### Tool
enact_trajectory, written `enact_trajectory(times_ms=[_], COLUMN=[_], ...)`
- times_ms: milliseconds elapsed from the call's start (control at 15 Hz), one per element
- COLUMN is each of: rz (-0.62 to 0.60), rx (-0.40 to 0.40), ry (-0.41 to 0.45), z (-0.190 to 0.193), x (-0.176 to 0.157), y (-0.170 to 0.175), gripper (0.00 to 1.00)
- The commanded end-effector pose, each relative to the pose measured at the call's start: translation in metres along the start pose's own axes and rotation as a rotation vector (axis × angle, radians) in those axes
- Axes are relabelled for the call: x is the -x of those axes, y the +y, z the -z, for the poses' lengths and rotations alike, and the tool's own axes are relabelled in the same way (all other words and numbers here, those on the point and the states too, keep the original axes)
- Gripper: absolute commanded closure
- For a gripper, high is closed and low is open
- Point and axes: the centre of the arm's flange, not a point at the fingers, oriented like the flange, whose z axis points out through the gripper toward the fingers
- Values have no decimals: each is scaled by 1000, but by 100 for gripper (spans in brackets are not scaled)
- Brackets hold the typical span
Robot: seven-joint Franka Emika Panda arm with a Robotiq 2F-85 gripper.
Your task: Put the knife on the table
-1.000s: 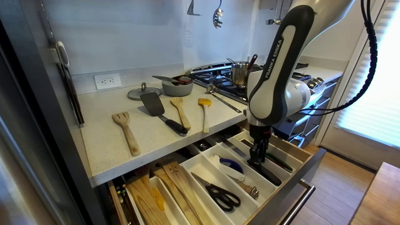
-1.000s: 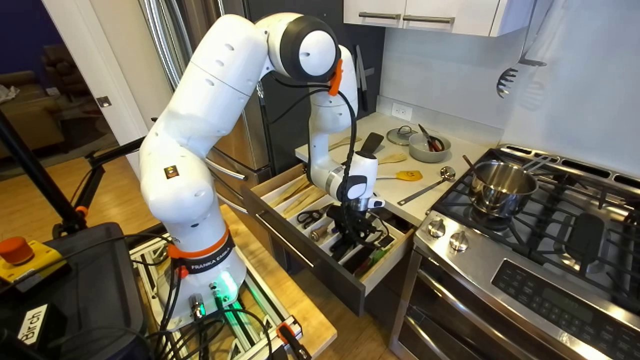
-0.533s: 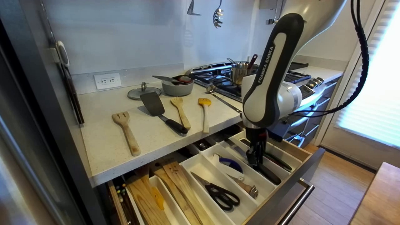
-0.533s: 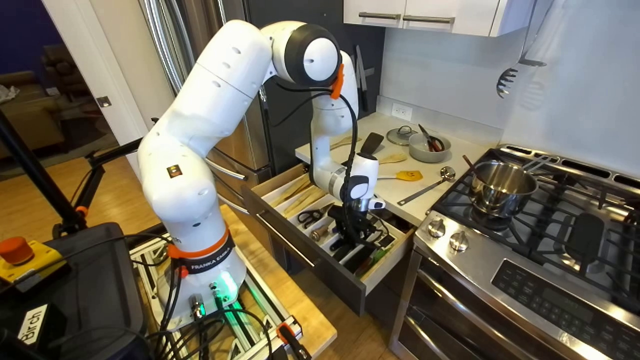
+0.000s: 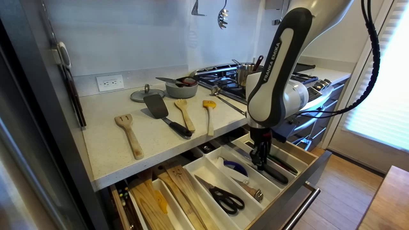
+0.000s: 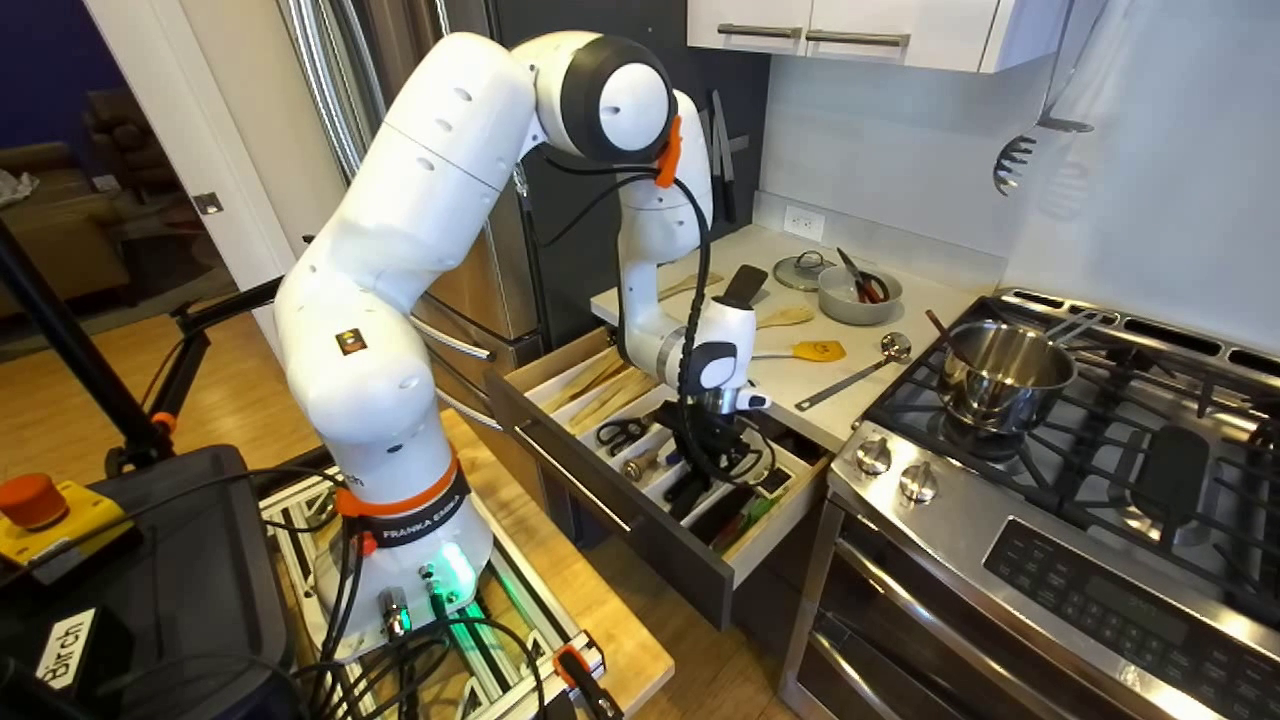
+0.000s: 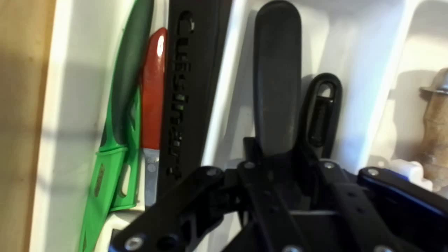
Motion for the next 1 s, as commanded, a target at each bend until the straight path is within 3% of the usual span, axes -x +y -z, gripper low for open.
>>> enact_trajectory(times_ms=[0,133,333,667,733,933], rz=[-40,-65,-27,173,206,237], rx=[-33,-79,-180,-349,-356,-308], ry=[-13,-62,-242,-416,-423,-315], z=[43,63,81,119,126,155], x=[19,18,18,45,51,64], y=[-5,0,4,4,2,-1], gripper=[93,93,93,93,93,93])
